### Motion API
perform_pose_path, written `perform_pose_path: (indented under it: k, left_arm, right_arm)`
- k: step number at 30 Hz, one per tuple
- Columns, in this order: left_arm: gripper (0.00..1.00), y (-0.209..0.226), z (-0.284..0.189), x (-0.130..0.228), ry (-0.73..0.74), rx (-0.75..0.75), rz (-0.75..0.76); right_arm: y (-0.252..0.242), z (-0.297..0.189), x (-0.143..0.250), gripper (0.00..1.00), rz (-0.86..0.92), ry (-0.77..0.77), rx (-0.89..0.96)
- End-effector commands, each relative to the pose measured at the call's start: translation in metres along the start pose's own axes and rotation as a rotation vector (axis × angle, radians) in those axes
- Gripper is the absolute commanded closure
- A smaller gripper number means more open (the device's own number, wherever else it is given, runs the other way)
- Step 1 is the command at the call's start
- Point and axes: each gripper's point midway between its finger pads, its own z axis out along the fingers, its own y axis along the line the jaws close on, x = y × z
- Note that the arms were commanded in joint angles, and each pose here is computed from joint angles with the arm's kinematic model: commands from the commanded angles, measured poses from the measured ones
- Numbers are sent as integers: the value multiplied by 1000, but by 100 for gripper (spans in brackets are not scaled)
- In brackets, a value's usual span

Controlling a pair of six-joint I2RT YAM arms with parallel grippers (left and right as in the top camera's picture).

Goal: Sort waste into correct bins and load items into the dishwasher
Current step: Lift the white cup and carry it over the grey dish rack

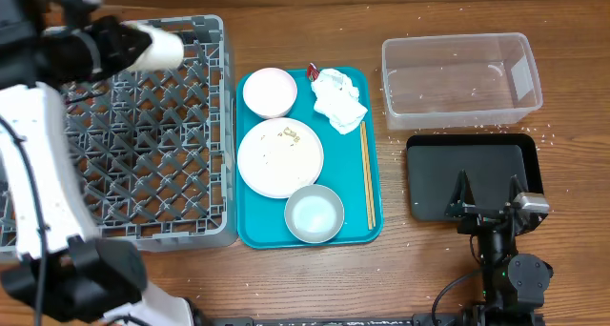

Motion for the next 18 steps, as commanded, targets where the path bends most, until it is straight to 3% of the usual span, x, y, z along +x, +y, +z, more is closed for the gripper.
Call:
perform_pose_path:
  k: [1,4,7,12,18]
  left_arm:
    - [96,-17,-5,6,61,410,-64]
    - [96,3,-4,4,53,584,-127]
    - [96,26,3,1,51,653,-208]
    - [96,74,10,-1,25,658,-306]
    - [96,108,-3,-5,-48,621,-288]
  right_arm:
    - [-3,0,1,0,-1,-7,11]
    - [-3,0,1,0,-1,-7,11]
    - [-3,0,1,0,-1,-7,11]
    - [-3,0,1,0,-1,-7,11]
    - [-3,0,1,0,-1,-7,11]
